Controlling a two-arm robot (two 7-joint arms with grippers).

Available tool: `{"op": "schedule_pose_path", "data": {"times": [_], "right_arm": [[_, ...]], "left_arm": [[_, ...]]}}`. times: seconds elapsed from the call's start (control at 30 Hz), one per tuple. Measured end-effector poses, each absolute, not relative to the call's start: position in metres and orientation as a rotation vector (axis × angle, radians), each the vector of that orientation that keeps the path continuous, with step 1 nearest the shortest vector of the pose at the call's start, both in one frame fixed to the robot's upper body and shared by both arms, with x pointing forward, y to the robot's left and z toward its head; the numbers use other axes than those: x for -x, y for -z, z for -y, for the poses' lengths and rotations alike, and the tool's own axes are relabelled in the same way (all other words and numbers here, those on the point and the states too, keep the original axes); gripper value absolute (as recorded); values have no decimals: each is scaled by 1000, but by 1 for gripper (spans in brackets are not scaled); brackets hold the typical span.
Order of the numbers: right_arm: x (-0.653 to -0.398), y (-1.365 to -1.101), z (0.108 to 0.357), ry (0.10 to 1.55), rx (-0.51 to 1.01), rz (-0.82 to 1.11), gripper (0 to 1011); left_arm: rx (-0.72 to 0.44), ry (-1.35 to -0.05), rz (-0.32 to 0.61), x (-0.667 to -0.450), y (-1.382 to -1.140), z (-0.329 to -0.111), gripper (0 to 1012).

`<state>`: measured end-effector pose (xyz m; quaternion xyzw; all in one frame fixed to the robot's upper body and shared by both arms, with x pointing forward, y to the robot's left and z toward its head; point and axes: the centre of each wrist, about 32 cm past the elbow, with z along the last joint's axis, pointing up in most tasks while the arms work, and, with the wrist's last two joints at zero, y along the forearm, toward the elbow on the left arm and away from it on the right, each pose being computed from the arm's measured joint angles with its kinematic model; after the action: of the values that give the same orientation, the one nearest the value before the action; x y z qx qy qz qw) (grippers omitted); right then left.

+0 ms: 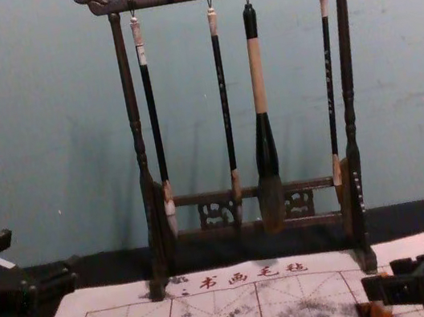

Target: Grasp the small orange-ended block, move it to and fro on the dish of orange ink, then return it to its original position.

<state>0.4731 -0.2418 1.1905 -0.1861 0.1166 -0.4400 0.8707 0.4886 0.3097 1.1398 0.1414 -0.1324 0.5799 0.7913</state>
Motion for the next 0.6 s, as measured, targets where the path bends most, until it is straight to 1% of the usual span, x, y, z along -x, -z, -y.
{"op": "schedule_pose_path", "data": {"times": [0.13, 0.17, 0.2, 0.23, 0.27, 0.37, 0.4, 0.47, 0.6], "right_arm": [[-473, -1191, 242, 920, 389, -244, 385], [-473, -1190, 242, 920, 389, -244, 343], [-473, -1191, 242, 920, 389, -244, 280], [-473, -1191, 242, 920, 389, -244, 280], [-473, -1191, 242, 920, 389, -244, 241], [-473, -1190, 242, 920, 388, -244, 187], [-473, -1191, 242, 920, 388, -244, 136], [-473, -1190, 242, 920, 388, -244, 103], [-473, -1191, 242, 920, 388, -244, 99]], "left_arm": [[-304, -1248, 285, -489, -1140, -310, 1001], [-305, -1248, 285, -489, -1140, -310, 1001], [-304, -1248, 285, -489, -1140, -310, 1001], [-304, -1248, 285, -489, -1140, -310, 1001], [-304, -1248, 285, -489, -1140, -310, 1001], [-304, -1248, 285, -489, -1140, -310, 1001], [-304, -1248, 285, -489, -1140, -310, 1001], [-304, -1248, 285, -489, -1140, -310, 1001], [-304, -1248, 285, -489, -1140, -310, 1001]]}}
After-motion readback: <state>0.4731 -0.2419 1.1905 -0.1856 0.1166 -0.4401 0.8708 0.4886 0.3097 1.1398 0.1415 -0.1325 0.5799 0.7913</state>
